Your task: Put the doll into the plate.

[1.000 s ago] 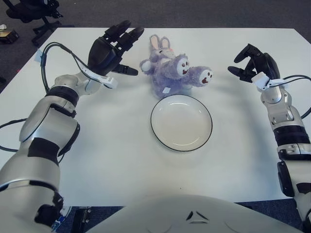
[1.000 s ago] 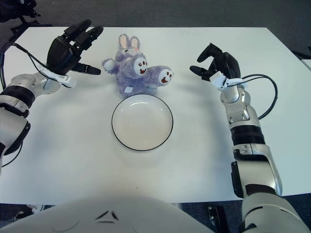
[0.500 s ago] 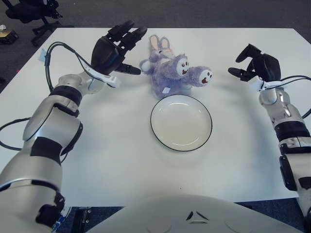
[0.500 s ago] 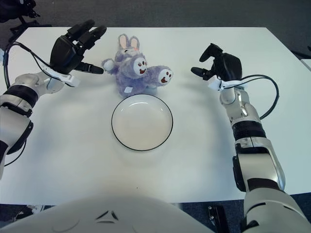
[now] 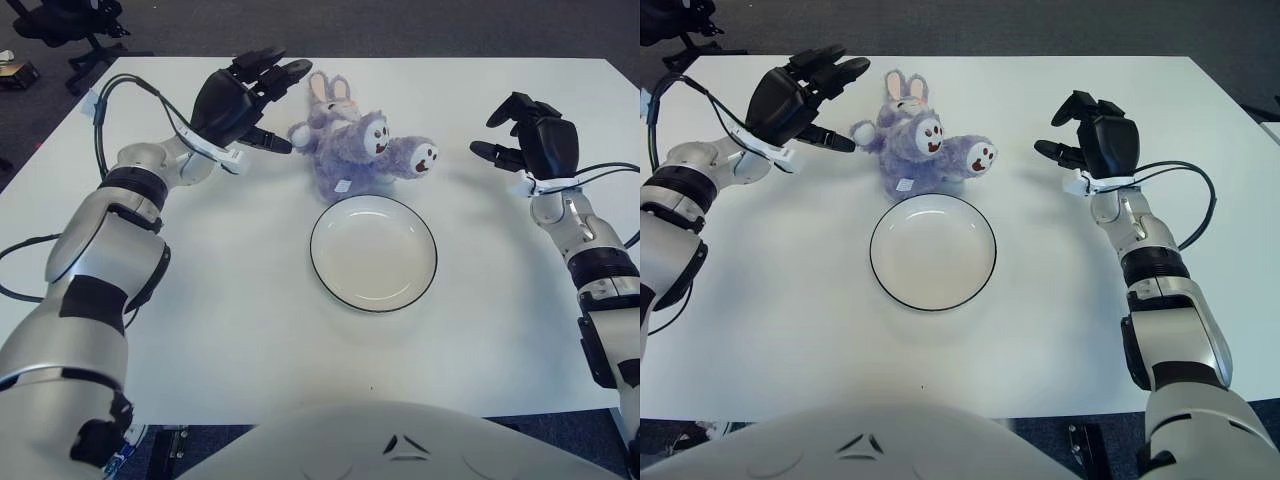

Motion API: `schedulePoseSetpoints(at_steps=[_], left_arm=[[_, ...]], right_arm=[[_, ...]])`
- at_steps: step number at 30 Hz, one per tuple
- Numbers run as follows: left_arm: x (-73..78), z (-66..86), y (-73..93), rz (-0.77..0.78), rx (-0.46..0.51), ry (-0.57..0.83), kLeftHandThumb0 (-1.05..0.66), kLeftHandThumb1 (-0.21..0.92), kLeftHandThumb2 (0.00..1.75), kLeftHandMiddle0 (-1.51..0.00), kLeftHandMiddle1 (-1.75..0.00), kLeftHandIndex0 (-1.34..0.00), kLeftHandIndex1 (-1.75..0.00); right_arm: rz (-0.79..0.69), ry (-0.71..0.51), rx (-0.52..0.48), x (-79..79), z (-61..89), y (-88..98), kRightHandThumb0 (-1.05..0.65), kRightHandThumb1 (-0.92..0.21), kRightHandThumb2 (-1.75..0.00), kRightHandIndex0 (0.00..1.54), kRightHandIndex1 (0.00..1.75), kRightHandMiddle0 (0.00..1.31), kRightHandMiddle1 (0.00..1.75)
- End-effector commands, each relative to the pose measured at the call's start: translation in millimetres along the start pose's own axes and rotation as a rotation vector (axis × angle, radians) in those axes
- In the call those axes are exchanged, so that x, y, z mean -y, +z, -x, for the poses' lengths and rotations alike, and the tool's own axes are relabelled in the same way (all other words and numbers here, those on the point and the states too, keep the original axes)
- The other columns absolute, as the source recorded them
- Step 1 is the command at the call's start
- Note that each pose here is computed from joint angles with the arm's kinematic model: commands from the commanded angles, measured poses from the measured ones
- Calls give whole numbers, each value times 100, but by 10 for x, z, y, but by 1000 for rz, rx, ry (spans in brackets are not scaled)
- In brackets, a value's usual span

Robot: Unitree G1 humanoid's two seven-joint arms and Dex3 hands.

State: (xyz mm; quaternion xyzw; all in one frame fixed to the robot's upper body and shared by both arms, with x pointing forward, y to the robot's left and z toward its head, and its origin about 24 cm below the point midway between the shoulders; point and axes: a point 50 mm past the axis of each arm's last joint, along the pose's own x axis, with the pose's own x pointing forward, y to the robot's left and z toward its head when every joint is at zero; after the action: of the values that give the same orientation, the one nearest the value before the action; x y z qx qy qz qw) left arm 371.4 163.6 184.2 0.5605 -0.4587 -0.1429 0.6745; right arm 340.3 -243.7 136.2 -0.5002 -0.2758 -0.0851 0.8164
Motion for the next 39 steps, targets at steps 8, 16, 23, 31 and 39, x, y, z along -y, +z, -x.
schedulePoseSetpoints(at_steps=[8, 16, 23, 31, 39], left_arm=[[-82, -130, -6, -149, 87, -66, -57, 86, 0, -52, 0, -45, -10], [-44, -149, 15, -218, 139, -74, -58, 87, 0, -50, 0, -46, -9], [73, -177, 64, -249, 167, -110, -60, 89, 1, -49, 0, -47, -8], [109, -188, 87, -235, 172, -127, -63, 92, 1, -48, 0, -47, -7], [206, -216, 161, -172, 210, -319, -73, 92, 10, -42, 0, -44, -4]], right_arm=[[-200, 55, -103, 87, -4, 139, -1, -92, -34, 45, 149, 28, 146], [-320, 108, -128, 134, 13, 204, -1, -92, -32, 49, 150, 29, 139], [-518, 141, -91, 154, 30, 301, -1, -92, -26, 55, 144, 36, 132], [-581, 172, -82, 174, 42, 344, -1, -92, -23, 60, 137, 38, 132], [-693, 230, -137, 308, 48, 514, -1, -92, -22, 61, 135, 38, 132]])
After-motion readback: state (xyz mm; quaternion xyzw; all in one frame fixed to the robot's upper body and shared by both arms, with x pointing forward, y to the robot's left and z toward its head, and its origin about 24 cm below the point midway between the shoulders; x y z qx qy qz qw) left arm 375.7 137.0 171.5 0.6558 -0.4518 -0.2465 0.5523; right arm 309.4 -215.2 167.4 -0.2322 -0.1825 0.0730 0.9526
